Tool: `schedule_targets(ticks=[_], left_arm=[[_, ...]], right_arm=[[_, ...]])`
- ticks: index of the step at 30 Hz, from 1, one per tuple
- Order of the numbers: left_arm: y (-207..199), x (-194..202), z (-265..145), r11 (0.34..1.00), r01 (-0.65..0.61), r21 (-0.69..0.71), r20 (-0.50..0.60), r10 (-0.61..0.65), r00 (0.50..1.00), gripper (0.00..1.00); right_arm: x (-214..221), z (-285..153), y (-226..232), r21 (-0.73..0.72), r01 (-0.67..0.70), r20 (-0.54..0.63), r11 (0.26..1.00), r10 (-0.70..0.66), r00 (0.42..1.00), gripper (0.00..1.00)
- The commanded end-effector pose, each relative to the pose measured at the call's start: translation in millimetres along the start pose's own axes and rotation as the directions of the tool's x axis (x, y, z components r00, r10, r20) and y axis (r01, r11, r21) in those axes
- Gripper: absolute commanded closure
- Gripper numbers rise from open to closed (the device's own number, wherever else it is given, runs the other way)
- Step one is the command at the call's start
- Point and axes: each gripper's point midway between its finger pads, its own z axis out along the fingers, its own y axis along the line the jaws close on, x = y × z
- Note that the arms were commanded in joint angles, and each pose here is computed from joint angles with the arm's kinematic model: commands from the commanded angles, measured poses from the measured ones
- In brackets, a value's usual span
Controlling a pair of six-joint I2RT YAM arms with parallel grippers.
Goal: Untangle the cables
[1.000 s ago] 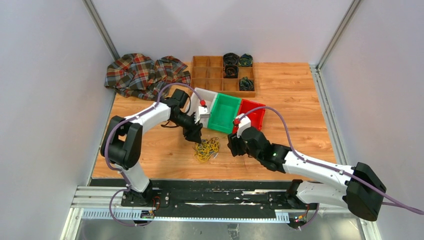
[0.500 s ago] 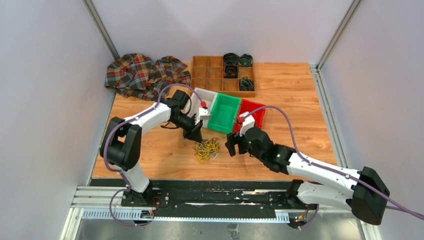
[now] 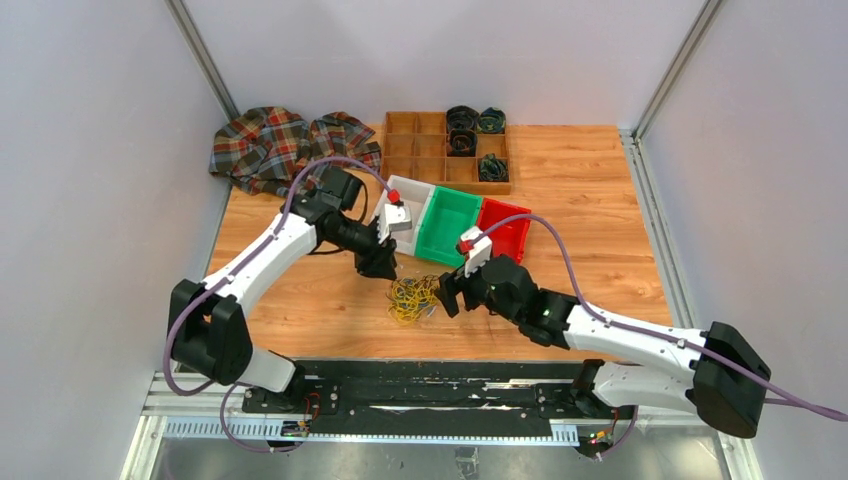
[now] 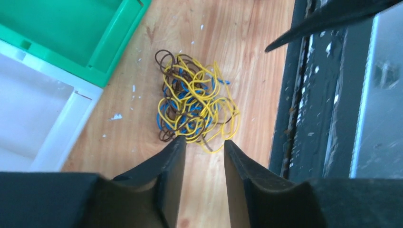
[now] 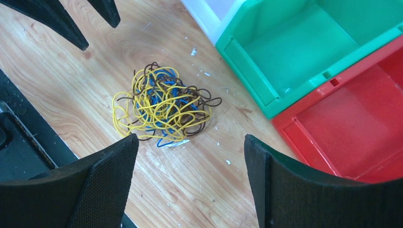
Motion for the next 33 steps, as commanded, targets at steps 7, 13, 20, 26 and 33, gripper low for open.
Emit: schedule_targets(ticks=[7, 13, 20, 26, 33], left_arm=[[23, 42, 30, 0.998, -0.011, 0.066, -0.139, 0.02, 0.99, 0.33], [33, 36, 51, 0.991, -0.034, 0.131, -0.13, 0.051, 0.99, 0.35], [34, 52, 69, 0.984, -0.029, 0.175, -0.178, 0.061, 0.982, 0.52], [28, 53, 65, 0.986, -0.021, 0.164, -0.187, 0.052, 0.981, 0.85], [9, 6, 28, 0.998, -0.026, 0.063, -0.087, 0.031, 0.996, 0.99]], right_arm=[[-6, -12, 8, -0.016, 0.043, 0.041, 0.999, -0.042, 0.998, 0.19], [-2, -17, 5, -0.007, 0.038, 0.036, 0.999, -0.037, 0.999, 0.21], [-2, -18, 2, 0.005, 0.048, 0.031, 0.999, -0.049, 0.998, 0.27], [0, -18, 3, 0.0, 0.041, 0.028, 0.999, -0.041, 0.999, 0.32], [-6, -13, 14, -0.053, 0.039, 0.052, 0.998, -0.036, 0.998, 0.3]])
